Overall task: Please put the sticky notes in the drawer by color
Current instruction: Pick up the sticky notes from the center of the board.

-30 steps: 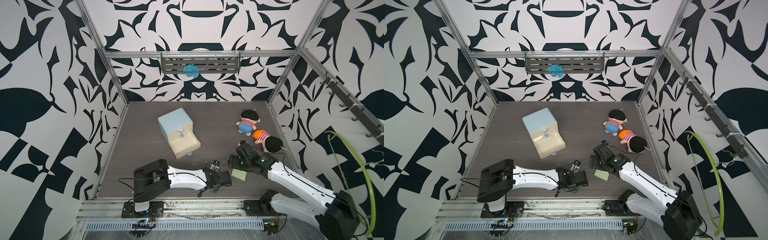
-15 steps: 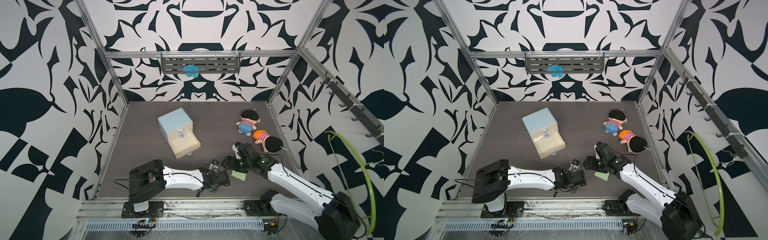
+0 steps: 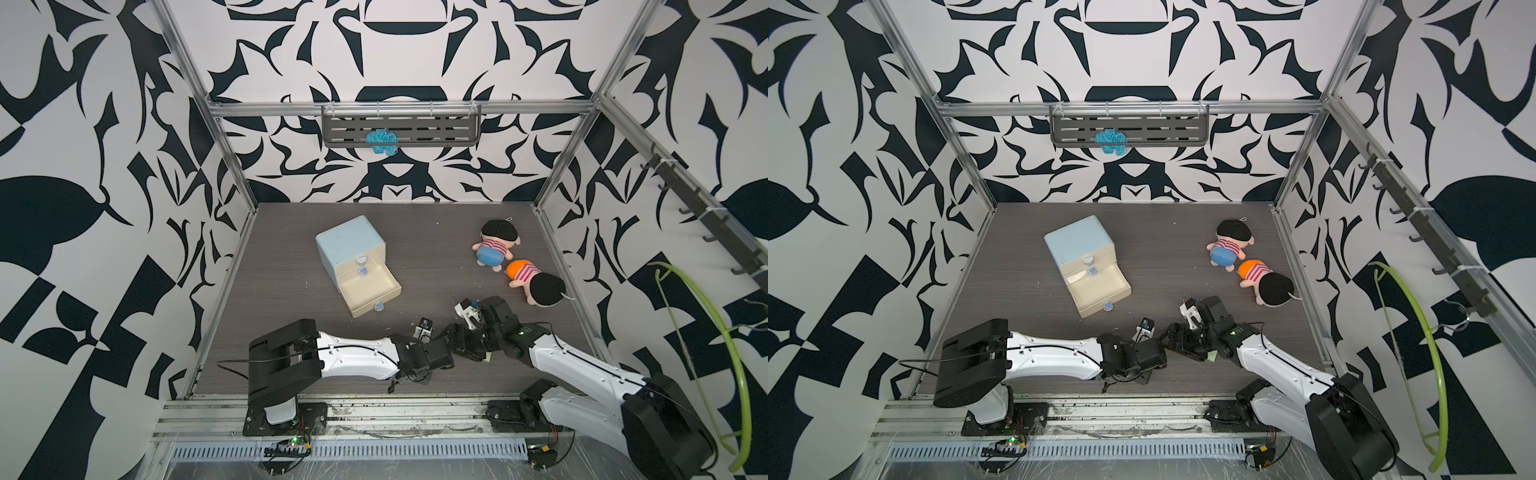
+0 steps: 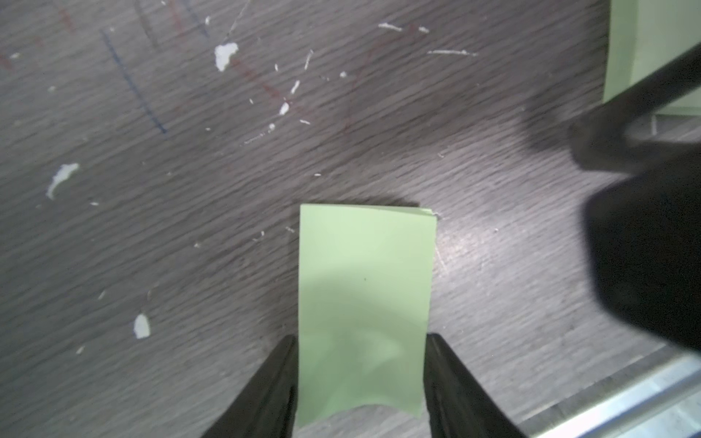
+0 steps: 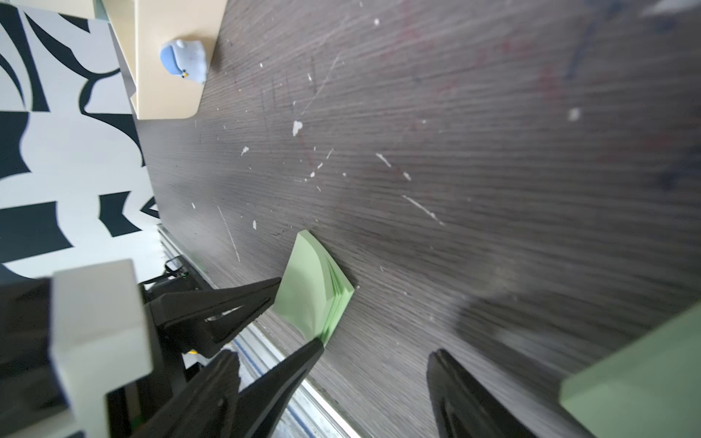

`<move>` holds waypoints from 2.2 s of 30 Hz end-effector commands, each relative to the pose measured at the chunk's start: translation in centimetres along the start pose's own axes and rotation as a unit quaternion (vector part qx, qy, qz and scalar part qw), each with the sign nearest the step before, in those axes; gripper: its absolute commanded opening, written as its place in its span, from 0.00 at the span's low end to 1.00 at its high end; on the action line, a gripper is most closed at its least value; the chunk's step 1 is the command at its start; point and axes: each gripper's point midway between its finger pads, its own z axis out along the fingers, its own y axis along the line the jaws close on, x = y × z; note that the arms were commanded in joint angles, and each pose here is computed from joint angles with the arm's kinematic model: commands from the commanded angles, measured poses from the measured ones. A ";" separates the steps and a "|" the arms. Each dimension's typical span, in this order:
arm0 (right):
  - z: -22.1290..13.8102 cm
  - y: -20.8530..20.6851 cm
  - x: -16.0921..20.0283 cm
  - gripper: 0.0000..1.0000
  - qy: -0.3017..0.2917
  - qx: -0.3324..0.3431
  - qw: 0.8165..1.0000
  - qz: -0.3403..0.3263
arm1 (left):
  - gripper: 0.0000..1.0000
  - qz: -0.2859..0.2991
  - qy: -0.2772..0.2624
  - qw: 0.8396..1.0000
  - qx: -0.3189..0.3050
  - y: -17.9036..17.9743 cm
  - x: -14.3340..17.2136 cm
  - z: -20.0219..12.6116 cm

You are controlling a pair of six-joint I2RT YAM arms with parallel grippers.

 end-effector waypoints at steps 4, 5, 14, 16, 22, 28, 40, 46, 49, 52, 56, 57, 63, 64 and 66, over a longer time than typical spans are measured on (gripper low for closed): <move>1.6 0.8 -0.4 0.80 0.020 -0.050 0.997 0.052 | 0.55 -0.003 -0.005 1.000 0.014 -0.4 -0.4 -0.6; 1.9 0.4 -0.3 0.78 0.025 -0.045 0.997 0.059 | 0.55 -0.003 -0.006 1.000 0.013 -0.3 -0.4 -0.7; 2.9 -0.1 -0.3 0.74 0.041 -0.047 0.994 0.086 | 0.55 -0.007 -0.018 1.000 0.014 -0.2 -1.1 -1.8; 2.9 0.0 -0.4 0.74 0.042 -0.049 0.994 0.086 | 0.55 -0.007 -0.023 1.000 0.014 -0.3 -1.4 -2.0; 3.2 0.0 -0.2 0.63 0.047 -0.059 0.993 0.091 | 0.55 -0.004 -0.023 1.000 0.015 -0.4 -1.6 -2.0; 3.6 0.2 -0.2 0.61 0.056 -0.072 0.991 0.095 | 0.55 -0.003 -0.023 1.000 0.017 -0.7 -1.7 -2.0; 4.9 -1.0 0.1 0.42 0.071 -0.074 0.987 0.123 | 0.56 0.001 -0.010 1.000 0.008 -0.6 -1.3 -1.1; 4.9 -1.6 0.4 0.23 0.072 -0.062 0.988 0.126 | 0.57 0.003 0.009 1.000 0.002 -0.7 -0.5 0.0; 4.9 -1.8 0.4 0.15 0.073 -0.056 0.988 0.126 | 0.57 0.006 0.009 1.000 0.001 -0.7 -0.6 0.0; 4.9 -1.8 0.3 0.06 0.071 -0.054 0.988 0.125 | 0.57 0.008 0.006 1.000 0.002 -0.8 -0.8 -0.1; 4.9 -1.8 0.2 0.00 0.071 -0.051 0.989 0.122 | 0.59 0.008 0.005 1.000 0.004 -0.8 -0.9 -0.2; 4.9 -1.8 0.2 0.00 0.071 -0.050 0.989 0.122 | 0.61 0.008 0.005 1.000 0.003 -0.8 -0.9 -0.2; 4.7 -1.7 -0.1 0.00 0.065 -0.047 0.990 0.119 | 0.83 0.011 -0.016 1.000 0.008 -0.8 -1.8 -1.4; 4.7 -1.6 -0.2 0.00 0.063 -0.046 0.990 0.118 | 0.84 0.011 -0.023 1.000 0.008 -0.7 -2.1 -1.7; 4.5 -1.4 -0.4 0.00 0.059 -0.045 0.991 0.114 | 0.94 0.009 -0.042 0.999 0.009 -0.4 -2.8 -2.8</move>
